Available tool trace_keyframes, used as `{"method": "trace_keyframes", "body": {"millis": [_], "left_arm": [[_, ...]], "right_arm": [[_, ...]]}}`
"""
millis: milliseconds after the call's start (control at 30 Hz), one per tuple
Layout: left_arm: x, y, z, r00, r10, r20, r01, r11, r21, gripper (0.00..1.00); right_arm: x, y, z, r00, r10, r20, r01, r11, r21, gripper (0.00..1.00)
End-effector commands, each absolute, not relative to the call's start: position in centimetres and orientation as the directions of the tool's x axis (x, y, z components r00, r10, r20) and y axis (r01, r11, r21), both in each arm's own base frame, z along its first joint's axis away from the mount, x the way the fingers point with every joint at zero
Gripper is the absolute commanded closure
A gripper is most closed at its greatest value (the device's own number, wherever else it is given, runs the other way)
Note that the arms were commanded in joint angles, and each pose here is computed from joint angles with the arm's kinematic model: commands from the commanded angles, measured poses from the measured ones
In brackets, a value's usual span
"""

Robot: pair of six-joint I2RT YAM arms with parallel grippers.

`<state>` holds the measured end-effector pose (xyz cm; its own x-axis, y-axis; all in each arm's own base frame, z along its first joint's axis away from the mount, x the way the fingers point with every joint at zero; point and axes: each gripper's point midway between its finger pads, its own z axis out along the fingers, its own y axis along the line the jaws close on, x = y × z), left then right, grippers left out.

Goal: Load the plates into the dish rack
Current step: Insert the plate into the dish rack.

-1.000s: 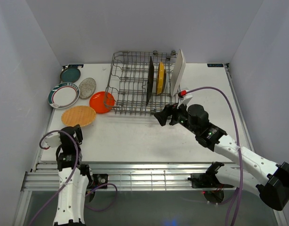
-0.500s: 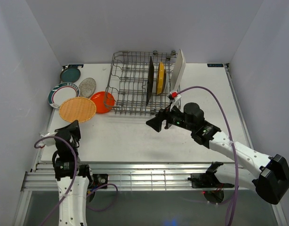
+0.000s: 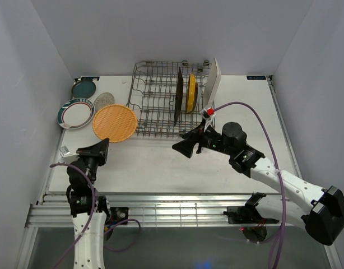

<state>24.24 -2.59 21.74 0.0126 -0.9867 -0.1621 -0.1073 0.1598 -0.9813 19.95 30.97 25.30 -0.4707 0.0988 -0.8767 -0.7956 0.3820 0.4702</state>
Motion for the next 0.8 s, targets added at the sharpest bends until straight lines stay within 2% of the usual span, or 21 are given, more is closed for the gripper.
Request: {"method": "trace_keyframes", "body": {"millis": [0, 300, 500, 767], "left_arm": [[24.1, -4.8, 24.4, -0.098, -0.985, -0.145, 0.042, 0.141, -0.989, 1.0], [24.2, -7.5, 23.8, -0.264, -0.96, -0.09, 0.128, 0.057, -0.99, 1.0], [23.9, -8.3, 24.1, -0.315, -0.943, -0.104, 0.153, 0.057, -0.987, 1.0], [23.3, -9.3, 24.6, -0.373, -0.921, -0.116, 0.185, 0.049, -0.982, 1.0]], "right_arm": [[19.7, 31.1, 27.2, -0.442, 0.155, -0.883, -0.817, 0.336, 0.468, 0.08], [20.3, 31.4, 26.4, -0.473, 0.208, -0.856, -0.787, 0.337, 0.516, 0.06], [20.7, 30.5, 26.1, -0.443, 0.256, -0.859, -0.766, 0.389, 0.511, 0.05], [20.7, 31.0, 25.3, -0.467, 0.264, -0.844, -0.759, 0.37, 0.536, 0.04]]}}
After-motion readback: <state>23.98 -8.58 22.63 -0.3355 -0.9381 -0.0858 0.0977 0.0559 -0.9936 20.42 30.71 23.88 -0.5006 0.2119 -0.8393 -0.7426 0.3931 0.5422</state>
